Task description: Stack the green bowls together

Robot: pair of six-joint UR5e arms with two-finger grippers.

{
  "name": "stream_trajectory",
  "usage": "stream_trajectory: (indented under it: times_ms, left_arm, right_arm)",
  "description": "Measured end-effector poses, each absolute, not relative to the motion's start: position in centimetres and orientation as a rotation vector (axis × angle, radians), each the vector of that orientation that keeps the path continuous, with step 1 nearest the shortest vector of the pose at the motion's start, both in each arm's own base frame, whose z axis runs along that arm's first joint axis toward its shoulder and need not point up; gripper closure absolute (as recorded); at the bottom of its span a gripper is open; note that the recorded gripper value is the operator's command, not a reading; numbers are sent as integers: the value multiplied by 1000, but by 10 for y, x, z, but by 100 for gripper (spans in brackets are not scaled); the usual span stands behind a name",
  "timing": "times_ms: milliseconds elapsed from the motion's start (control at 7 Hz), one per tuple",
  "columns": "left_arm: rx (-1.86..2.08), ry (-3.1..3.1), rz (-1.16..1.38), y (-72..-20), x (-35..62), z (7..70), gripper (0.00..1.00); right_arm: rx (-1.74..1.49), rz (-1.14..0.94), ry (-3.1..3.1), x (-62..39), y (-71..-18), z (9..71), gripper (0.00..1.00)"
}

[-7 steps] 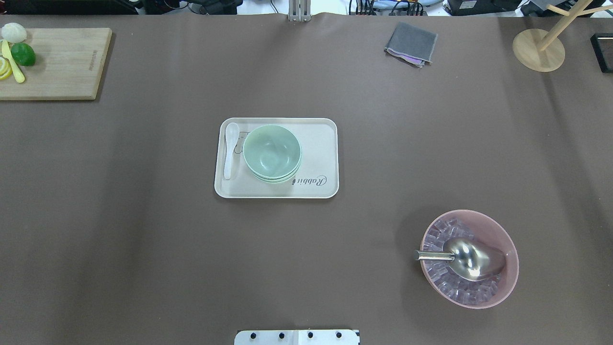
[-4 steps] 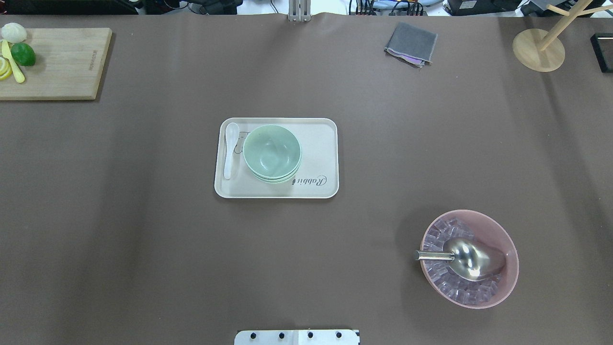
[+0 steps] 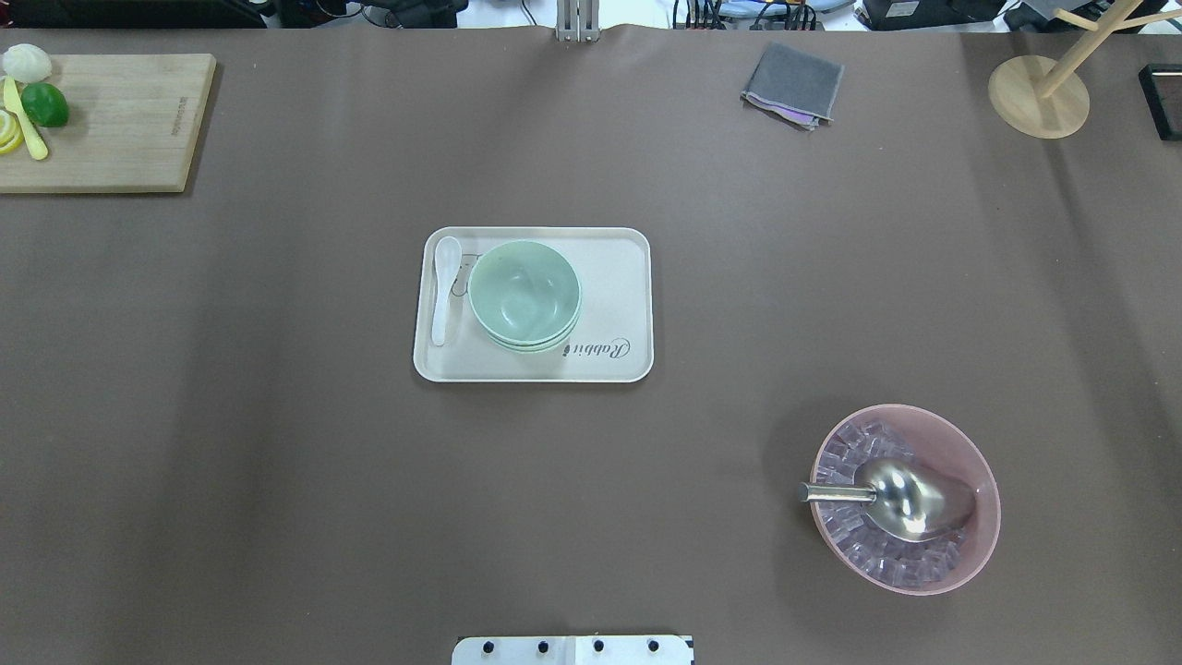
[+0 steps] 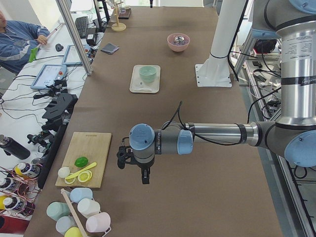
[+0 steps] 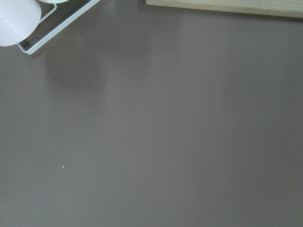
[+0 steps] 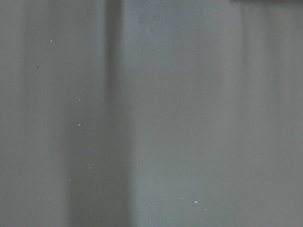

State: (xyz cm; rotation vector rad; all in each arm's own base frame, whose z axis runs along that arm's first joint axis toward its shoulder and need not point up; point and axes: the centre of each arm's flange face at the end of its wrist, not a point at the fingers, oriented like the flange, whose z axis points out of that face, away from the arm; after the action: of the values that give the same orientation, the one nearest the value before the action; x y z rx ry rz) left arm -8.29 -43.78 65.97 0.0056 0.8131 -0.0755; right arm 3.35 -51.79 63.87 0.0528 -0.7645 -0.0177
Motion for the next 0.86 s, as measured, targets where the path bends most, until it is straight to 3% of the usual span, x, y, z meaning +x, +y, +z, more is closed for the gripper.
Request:
stream_trajectory:
  times_ms: [857]
  left_arm:
    - [10, 818, -81, -436, -83, 658, 2]
  right_arm:
    - [54, -14, -766, 35, -518, 639, 0]
